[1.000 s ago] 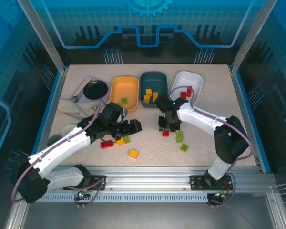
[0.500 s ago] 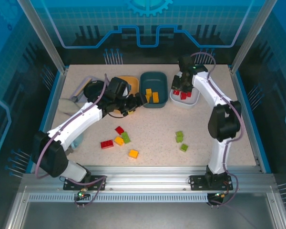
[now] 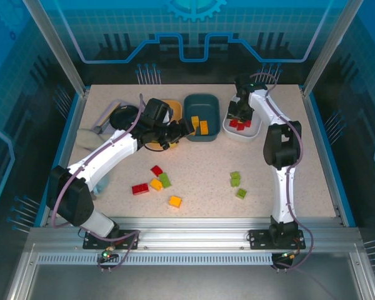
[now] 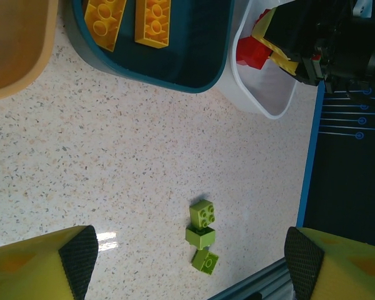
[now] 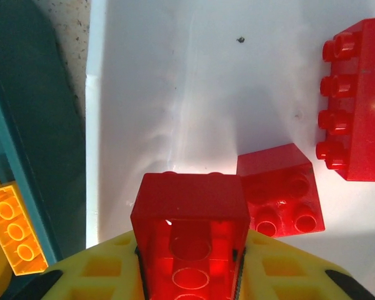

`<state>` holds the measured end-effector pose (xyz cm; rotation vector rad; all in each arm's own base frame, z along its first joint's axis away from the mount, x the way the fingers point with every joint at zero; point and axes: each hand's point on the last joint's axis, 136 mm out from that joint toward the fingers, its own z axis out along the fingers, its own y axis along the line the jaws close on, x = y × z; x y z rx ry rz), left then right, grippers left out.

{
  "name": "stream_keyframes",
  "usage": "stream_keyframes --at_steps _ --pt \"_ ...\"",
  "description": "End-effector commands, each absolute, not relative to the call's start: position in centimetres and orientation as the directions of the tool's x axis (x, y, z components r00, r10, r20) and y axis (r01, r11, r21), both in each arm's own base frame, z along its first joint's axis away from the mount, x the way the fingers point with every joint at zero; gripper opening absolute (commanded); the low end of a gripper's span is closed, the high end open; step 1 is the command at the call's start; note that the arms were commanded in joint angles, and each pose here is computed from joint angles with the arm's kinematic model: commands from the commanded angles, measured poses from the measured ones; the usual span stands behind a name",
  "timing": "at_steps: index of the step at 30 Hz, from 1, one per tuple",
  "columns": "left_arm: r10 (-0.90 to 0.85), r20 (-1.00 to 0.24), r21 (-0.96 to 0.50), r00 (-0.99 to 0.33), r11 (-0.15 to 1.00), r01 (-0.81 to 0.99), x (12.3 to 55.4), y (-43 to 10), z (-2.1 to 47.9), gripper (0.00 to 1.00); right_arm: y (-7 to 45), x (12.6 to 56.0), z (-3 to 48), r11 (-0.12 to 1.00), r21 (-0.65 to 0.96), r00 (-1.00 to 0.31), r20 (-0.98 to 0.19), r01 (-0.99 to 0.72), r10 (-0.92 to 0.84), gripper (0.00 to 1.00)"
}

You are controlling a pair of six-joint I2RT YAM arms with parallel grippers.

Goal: Sort the legos into containers by color

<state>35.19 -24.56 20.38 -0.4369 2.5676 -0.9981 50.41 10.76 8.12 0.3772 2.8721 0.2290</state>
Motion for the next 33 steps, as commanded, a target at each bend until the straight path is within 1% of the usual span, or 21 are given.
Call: stream_keyframes --at_steps 1,2,4,7,14,18,22,25,29,31,33 --pt "-0.395 -0.219 -0.702 -0.892 0.699 -0.137 35.7 -24.7 20.8 0.82 10.8 49.2 6.8 0.959 0.163 -0.955 -0.152 0.232 0.256 0.21" --pt "-0.394 -0.218 -0.703 -0.893 0.698 -0.136 35.8 -24.8 20.8 0.82 10.8 49.1 6.9 0.96 0.161 -0.955 -0.152 0.23 0.255 0.22" --pt "-0.395 -0.215 -0.703 -0.893 0.697 -0.139 35.7 -24.8 20.8 0.82 10.7 48.9 5.5 0.962 0.145 -0.961 -0.118 0.233 0.251 0.22" --pt "-0.398 -0.21 -0.701 -0.893 0.698 -0.146 35.5 -24.6 20.9 0.82 10.7 48.8 5.3 0.963 0.141 -0.962 -0.112 0.231 0.248 0.23" --pt "-0.437 -0.188 -0.629 -0.88 0.742 -0.234 33.8 -22.4 19.7 0.81 11.1 49.0 6.2 0.963 0.159 -0.963 -0.124 0.219 0.24 0.41" --pt "-0.471 -0.184 -0.577 -0.863 0.763 -0.293 32.3 -20.5 19.1 0.81 11.9 49.5 8.8 0.969 0.17 -0.961 -0.181 0.18 0.211 0.5" --pt "-0.494 -0.18 -0.528 -0.85 0.778 -0.34 30.7 -18.6 18.7 0.81 12.5 49.7 13.3 0.971 0.193 -0.946 -0.263 0.143 0.192 0.53" --pt "-0.529 -0.181 -0.504 -0.829 0.774 -0.383 29.5 -16.9 18.8 0.81 13.0 49.4 17.0 0.97 0.213 -0.926 -0.33 0.116 0.183 0.53" --pt "-0.576 -0.174 -0.48 -0.799 0.758 -0.441 27.9 -14.8 18.8 0.81 14.5 47.5 21.2 0.973 0.226 -0.897 -0.42 0.045 0.139 0.53" --pt "-0.576 -0.169 -0.462 -0.8 0.763 -0.452 27.2 -14.3 18.4 0.81 15.8 46.0 22.5 0.974 0.226 -0.883 -0.459 -0.013 0.095 0.53" --pt "-0.561 -0.158 -0.442 -0.812 0.776 -0.45 26.7 -14.2 17.6 0.81 17.5 43.8 22.9 0.969 0.236 -0.88 -0.472 -0.072 0.049 0.53"
